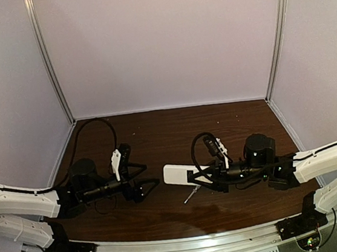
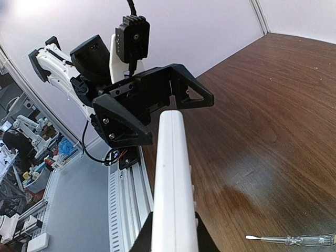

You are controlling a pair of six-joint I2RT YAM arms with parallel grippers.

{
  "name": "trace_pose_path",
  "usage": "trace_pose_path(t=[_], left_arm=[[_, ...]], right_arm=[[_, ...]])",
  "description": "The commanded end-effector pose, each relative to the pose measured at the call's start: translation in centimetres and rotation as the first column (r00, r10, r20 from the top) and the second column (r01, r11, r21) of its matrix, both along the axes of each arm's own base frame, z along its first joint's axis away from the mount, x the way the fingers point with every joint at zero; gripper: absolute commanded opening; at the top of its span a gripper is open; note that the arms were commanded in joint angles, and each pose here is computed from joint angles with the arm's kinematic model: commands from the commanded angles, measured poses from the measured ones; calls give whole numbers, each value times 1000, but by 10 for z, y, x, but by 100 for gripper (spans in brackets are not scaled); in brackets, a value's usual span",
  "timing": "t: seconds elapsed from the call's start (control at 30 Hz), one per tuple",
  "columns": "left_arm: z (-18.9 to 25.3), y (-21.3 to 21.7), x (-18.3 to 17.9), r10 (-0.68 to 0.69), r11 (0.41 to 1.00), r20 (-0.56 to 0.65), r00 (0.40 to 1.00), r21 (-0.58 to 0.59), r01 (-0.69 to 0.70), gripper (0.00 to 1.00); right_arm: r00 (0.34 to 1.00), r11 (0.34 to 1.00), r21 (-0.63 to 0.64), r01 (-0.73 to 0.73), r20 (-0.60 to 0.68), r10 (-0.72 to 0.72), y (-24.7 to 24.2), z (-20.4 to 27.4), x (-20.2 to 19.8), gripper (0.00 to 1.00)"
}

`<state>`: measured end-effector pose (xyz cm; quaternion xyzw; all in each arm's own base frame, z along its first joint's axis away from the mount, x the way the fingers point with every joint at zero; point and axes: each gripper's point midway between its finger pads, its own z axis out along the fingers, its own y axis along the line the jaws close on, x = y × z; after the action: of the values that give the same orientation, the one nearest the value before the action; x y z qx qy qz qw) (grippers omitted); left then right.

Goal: Unload the batteries from the remote control

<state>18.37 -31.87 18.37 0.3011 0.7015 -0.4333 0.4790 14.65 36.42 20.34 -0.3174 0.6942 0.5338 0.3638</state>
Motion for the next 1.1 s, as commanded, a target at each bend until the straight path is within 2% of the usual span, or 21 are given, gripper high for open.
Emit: trace_pose_path(t=[0.0, 0.3, 0.5, 0.7, 0.87, 1.07], left_arm=[[15, -8, -17, -118, 989, 10, 993, -90, 118, 97], [16, -12, -35, -236, 957, 19, 971, -168, 236, 96], [-1, -15, -15, -163, 974, -28, 986, -164, 156, 93], [6, -31, -27, -304, 930, 1, 953, -216, 298, 88], [10, -34, -23, -307, 928, -14, 952, -229, 295, 85], [22, -33, -24, -310, 920, -21, 951, -259, 294, 80]], right_arm=[[1000, 999, 51, 4, 4, -4, 4, 7, 5, 0], [999, 999, 32, -24, -37, 25, 12, -2, 10, 0], [998, 999, 41, -35, -45, 37, 11, 0, 8, 0], [998, 998, 46, -29, -51, 32, 7, 2, 8, 0], [997, 998, 52, -41, -68, 45, 7, 2, 11, 0], [985, 986, 107, -127, -99, 138, 14, 11, 7, 0]])
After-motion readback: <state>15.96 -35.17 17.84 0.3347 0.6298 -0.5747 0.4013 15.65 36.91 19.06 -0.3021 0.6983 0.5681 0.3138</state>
